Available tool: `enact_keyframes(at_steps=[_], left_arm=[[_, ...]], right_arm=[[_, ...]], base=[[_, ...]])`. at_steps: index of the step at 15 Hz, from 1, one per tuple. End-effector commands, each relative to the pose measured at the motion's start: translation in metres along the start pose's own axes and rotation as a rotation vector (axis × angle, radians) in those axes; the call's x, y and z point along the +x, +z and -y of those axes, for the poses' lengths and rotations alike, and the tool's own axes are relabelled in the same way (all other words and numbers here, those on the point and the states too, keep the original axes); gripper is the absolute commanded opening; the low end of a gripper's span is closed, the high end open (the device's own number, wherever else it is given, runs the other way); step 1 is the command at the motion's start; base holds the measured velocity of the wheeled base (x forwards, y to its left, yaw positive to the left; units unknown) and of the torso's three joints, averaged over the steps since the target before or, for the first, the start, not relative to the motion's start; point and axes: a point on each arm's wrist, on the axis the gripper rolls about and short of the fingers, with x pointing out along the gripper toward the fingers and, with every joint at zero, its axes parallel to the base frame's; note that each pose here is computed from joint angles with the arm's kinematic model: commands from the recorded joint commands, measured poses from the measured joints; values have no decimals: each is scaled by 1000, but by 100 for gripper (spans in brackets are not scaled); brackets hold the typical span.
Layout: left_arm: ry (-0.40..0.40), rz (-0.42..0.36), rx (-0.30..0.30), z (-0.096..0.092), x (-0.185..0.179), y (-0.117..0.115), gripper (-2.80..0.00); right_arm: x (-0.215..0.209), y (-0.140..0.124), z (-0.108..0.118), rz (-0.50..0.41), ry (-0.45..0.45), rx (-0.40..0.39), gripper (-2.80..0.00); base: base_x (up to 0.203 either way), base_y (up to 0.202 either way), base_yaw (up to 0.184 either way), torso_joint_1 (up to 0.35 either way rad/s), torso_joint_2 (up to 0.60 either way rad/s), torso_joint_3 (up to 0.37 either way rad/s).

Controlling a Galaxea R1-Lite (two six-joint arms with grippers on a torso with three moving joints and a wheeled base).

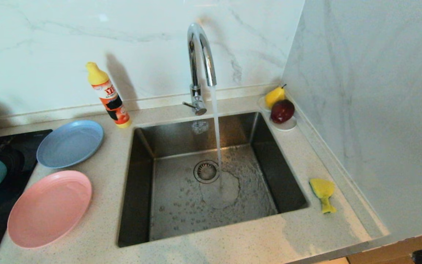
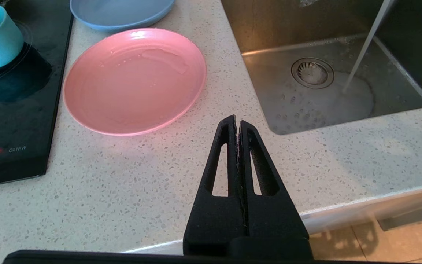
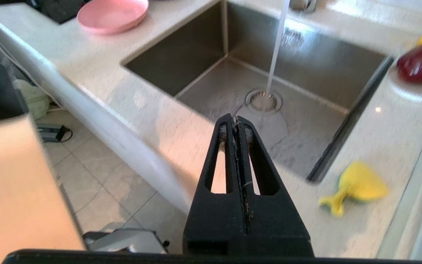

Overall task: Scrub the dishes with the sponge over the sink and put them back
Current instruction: Turn off the faucet

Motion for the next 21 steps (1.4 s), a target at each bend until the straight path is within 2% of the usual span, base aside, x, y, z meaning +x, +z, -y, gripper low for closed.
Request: enact_keyframes(at_steps=[1,4,9,13,16,17,20,21], left_arm=[[-1,-19,0,0,1,-5,-280],[-1,-19,0,0,1,-5,-280],[-1,-19,-2,0,1,-5,-280],[-1,-19,-1,0,1,-5,-280],[-1,-19,-2,0,1,-5,-280],[-1,-19,-1,0,1,-5,-280],[-1,-19,0,0,1,-5,-280],[-1,-19,-2,0,1,-5,-280]], right_arm=[[-20,-11,-12,25,-71,-20,-280],[-38,-27,-27,37,-190,-4,-280],[-45,-62,-37,-18,-427,31,-280],[-59,-76,-49,-3,-616,6,-280],[-63,-85,-47,-85,-842,35,-280],[-64,-88,-47,-111,-859,40,-280],[-64,-95,-50,-205,-802,74,-280],[-64,-95,-50,-192,-803,82,-280]], base=[[0,0,0,0,0,0],[0,0,0,0,0,0],[0,0,0,0,0,0],[0,0,0,0,0,0],[0,0,0,0,0,0],[0,0,0,0,0,0],[0,0,0,0,0,0],[0,0,0,0,0,0]])
